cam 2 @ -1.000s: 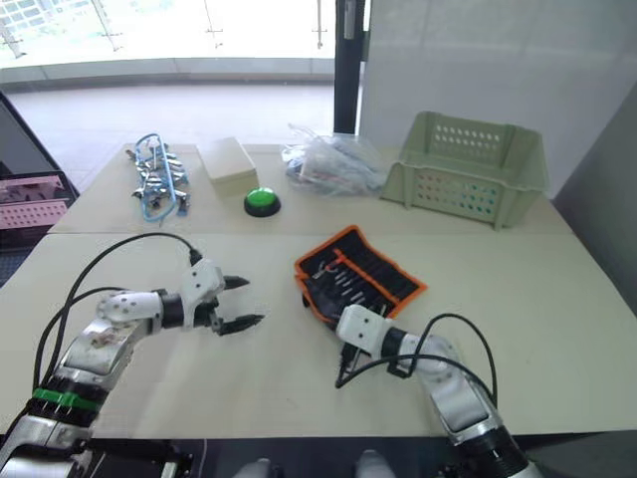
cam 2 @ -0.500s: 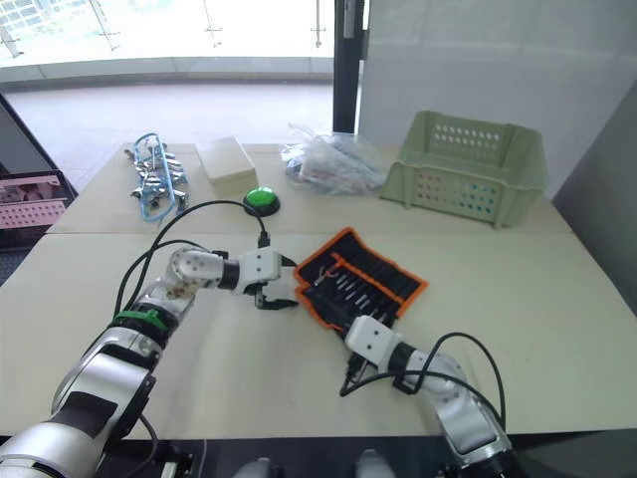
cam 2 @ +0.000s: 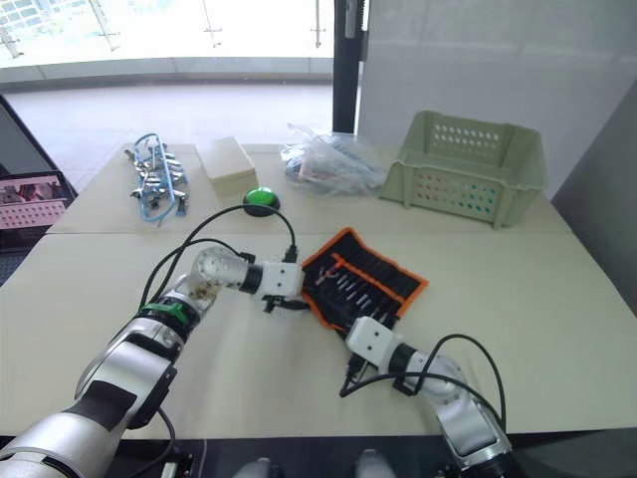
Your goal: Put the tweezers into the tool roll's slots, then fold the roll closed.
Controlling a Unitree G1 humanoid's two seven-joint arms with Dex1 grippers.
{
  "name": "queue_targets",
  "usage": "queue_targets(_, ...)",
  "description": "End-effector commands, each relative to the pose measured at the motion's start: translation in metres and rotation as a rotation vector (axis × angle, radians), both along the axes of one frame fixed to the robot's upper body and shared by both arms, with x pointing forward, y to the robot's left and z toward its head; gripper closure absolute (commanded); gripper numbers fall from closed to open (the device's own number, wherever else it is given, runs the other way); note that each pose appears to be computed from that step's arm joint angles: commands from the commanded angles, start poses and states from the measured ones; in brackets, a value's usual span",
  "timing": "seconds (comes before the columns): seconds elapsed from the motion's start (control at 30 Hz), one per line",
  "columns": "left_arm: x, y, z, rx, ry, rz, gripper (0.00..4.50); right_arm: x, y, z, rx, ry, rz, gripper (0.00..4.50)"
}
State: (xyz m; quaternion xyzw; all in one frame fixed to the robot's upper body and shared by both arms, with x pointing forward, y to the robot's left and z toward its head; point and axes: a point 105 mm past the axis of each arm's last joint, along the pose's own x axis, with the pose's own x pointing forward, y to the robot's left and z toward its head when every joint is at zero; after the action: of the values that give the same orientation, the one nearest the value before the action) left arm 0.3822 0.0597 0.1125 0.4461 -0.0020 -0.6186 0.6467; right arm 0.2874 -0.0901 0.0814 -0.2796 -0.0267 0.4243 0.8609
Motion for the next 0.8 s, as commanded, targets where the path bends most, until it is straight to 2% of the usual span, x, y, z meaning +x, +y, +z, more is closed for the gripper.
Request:
queue_targets(0.03,0.01,0.007,0.008,0.016,-0.051,0.043,4.18,0.002,-0.001,0.008,0.006,-0.046,0.001,4.5)
queue_targets(0.07,0.011,0.009,0.009,0.016,-0.054,0.049,4.47,0.002,-0.001,0.007,0.001,-0.048,0.001,4.5)
queue_targets(0.37,0.012,0.044,0.009,0.014,-0.049,0.129,4.47,0.02,-0.003,0.007,-0.06,-0.089,-0.008,4.5)
queue_targets(0.5,0.005,0.059,0.006,-0.055,0.003,0.203,4.47,0.029,-0.003,0.01,-0.08,-0.109,0.009,4.5)
queue_targets(0.63,-0.01,0.071,0.001,-0.067,0.04,0.262,4.47,0.034,-0.002,0.015,-0.094,-0.126,0.043,4.5)
queue_targets(0.8,-0.045,0.079,-0.01,-0.105,0.149,0.349,4.47,0.036,-0.004,0.016,-0.114,-0.131,0.079,4.5)
